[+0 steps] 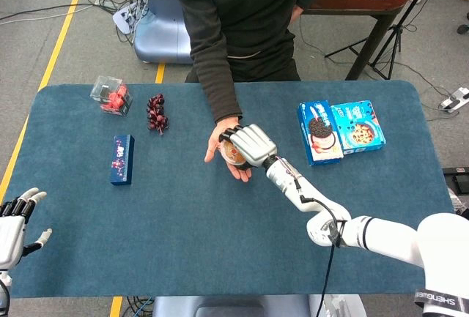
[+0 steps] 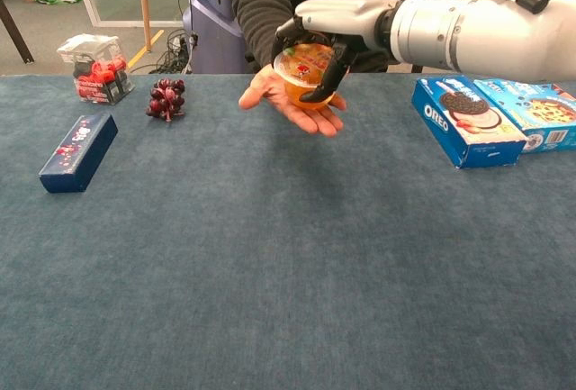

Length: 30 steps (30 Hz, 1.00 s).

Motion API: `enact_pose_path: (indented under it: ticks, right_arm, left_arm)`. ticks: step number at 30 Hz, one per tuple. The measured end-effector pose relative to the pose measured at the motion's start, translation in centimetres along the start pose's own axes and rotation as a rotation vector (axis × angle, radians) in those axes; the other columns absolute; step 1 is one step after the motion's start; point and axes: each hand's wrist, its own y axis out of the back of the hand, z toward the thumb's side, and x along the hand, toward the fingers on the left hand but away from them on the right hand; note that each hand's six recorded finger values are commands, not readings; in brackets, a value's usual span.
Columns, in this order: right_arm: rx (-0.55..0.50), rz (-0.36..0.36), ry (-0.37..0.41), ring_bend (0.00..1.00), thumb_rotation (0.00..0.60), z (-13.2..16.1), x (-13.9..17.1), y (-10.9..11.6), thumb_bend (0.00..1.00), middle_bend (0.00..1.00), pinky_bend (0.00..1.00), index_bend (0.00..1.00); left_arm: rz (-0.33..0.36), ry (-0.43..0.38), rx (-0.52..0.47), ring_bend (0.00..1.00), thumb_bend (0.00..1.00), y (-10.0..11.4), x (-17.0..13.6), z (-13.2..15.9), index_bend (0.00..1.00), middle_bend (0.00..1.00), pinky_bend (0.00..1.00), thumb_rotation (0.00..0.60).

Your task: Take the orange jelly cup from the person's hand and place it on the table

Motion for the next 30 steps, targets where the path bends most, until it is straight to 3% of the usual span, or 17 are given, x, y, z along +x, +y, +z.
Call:
enact_pose_path:
  ticks: [15, 30]
  right_arm:
    - [-0.041, -0.099, -0.024, 0.33, 0.600, -3.3, 5.6, 3.7, 0.54, 0.38, 0.65, 0.49]
    - [0.000, 0.001, -0.127, 0.33, 0.600, -7.9, 9.5, -0.8, 0.54, 0.38, 0.65, 0.49]
  left_arm:
    - [-0.001, -0.013, -0.001, 0.20, 0.23, 0.0, 0.3, 0.5, 0.22, 0.17, 0.20, 0.600]
    - [-0.004, -0.025, 0.000, 0.20, 0.23, -0.1, 0.3, 1.0, 0.22, 0.17, 0.20, 0.600]
